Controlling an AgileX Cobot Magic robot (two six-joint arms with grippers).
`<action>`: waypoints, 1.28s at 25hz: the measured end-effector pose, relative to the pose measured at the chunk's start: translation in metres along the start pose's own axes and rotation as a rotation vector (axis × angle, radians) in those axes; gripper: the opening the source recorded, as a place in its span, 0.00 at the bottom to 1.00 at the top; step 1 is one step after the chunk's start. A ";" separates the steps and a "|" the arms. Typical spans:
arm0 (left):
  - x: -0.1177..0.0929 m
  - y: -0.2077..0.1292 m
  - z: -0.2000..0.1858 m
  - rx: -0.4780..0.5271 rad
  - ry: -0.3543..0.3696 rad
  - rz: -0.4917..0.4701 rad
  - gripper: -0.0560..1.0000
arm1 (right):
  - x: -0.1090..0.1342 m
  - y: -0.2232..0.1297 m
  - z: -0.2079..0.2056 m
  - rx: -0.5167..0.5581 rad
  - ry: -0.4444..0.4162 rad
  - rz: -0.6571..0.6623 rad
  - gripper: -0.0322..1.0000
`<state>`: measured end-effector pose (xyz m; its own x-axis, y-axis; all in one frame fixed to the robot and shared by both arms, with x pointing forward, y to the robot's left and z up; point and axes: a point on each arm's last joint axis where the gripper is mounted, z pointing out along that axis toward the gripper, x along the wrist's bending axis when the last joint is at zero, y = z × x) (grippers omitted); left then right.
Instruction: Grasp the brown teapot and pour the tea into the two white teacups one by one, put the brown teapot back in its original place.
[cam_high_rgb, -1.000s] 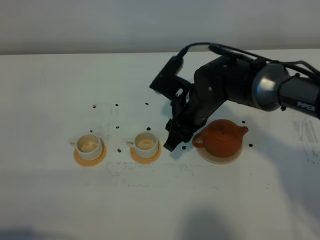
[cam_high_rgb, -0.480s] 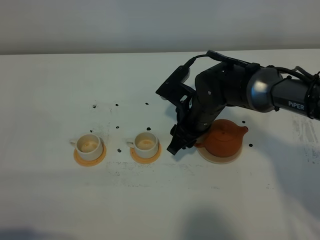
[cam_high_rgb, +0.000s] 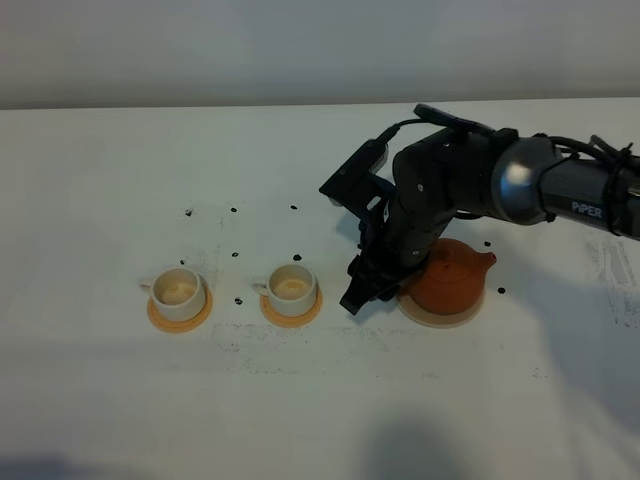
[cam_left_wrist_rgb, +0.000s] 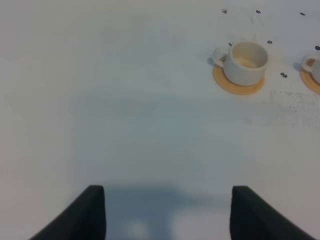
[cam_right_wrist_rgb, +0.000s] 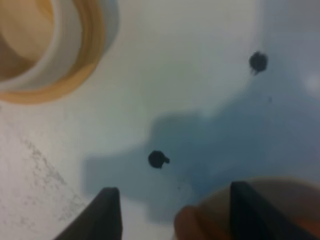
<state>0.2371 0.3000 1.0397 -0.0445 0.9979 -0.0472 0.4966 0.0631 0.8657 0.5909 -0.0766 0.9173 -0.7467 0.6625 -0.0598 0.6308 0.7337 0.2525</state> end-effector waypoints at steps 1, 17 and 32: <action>0.000 0.000 0.000 0.000 0.000 0.000 0.56 | 0.000 0.000 0.001 0.001 0.000 0.000 0.52; 0.000 0.000 0.000 0.000 0.000 0.000 0.56 | 0.003 -0.004 0.001 0.044 0.028 0.015 0.52; 0.000 0.000 0.000 0.000 0.000 0.000 0.56 | 0.004 -0.007 -0.012 0.076 0.039 0.010 0.52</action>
<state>0.2371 0.3000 1.0397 -0.0445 0.9979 -0.0472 0.4966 0.0631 0.8657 0.5807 -0.0805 0.9271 -0.7469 0.6646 -0.0200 0.6514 0.7374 0.1785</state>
